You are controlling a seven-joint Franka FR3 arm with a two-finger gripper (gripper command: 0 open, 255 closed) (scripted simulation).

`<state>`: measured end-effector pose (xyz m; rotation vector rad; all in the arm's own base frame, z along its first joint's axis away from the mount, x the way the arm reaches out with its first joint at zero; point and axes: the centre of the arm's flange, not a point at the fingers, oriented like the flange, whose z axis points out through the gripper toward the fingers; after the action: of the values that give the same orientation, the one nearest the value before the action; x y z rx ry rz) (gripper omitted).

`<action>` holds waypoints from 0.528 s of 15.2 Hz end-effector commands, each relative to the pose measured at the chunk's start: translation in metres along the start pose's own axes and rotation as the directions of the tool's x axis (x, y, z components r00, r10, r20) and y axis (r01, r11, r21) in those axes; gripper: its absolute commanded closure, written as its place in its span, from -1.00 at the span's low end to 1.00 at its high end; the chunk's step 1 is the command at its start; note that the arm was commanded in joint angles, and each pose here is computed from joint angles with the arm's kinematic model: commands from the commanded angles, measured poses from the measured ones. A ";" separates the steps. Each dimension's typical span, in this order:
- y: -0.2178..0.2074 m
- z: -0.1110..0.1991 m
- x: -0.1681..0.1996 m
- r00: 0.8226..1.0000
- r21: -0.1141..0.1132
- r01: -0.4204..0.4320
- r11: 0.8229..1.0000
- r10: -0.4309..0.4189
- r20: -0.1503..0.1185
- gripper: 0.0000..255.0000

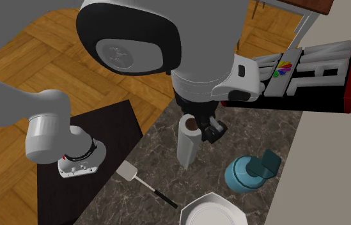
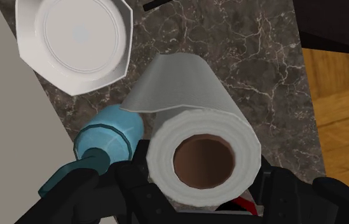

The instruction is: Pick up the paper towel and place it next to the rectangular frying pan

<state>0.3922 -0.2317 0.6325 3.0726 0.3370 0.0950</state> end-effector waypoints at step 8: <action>-0.004 0.047 -0.004 1.000 0.000 0.000 1.000 0.000 0.000 1.00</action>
<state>0.3912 -0.2315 0.5900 3.0727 0.3368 0.0950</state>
